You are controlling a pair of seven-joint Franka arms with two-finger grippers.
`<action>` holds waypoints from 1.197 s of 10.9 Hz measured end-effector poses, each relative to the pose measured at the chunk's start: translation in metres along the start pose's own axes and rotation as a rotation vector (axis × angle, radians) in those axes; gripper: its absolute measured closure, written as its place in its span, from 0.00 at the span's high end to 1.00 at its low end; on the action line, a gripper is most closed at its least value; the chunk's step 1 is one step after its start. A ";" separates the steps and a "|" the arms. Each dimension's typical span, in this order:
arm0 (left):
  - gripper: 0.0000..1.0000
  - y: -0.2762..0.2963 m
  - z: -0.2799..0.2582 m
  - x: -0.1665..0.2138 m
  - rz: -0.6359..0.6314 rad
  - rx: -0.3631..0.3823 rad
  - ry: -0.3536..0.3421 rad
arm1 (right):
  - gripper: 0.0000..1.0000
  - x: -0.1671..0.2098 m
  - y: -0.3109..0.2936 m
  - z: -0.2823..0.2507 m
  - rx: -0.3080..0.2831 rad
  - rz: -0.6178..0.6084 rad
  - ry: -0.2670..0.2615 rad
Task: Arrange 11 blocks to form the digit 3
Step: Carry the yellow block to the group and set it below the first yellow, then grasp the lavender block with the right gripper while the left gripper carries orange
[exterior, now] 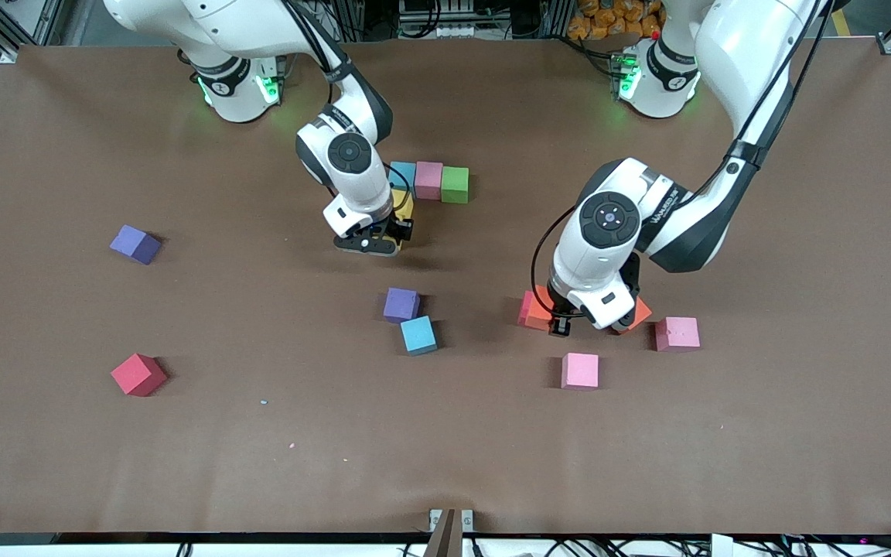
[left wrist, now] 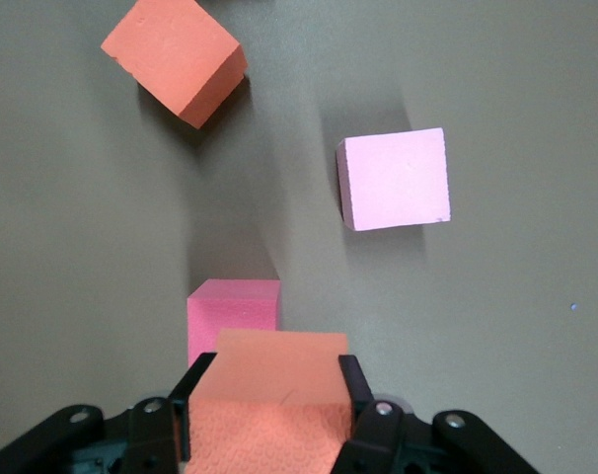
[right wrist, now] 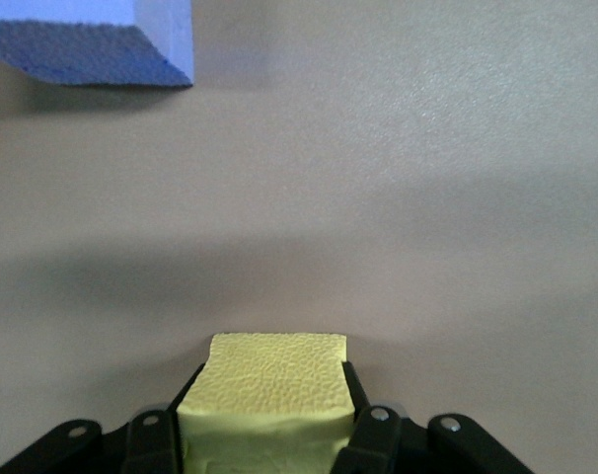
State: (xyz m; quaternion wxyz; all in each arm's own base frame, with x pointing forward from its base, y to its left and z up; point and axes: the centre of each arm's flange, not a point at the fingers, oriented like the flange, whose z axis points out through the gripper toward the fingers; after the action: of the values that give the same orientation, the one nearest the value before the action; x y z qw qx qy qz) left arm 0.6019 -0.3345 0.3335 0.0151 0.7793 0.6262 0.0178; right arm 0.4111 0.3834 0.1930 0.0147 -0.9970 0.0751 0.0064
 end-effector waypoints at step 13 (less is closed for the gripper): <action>0.55 0.000 0.003 0.000 0.000 0.005 -0.001 | 1.00 0.005 -0.005 -0.006 0.005 -0.009 0.018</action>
State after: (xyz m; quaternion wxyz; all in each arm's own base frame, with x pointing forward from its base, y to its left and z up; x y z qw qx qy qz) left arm 0.6019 -0.3345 0.3300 0.0132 0.7794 0.6262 0.0159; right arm 0.4169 0.3870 0.1990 0.0164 -0.9974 0.0708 -0.0028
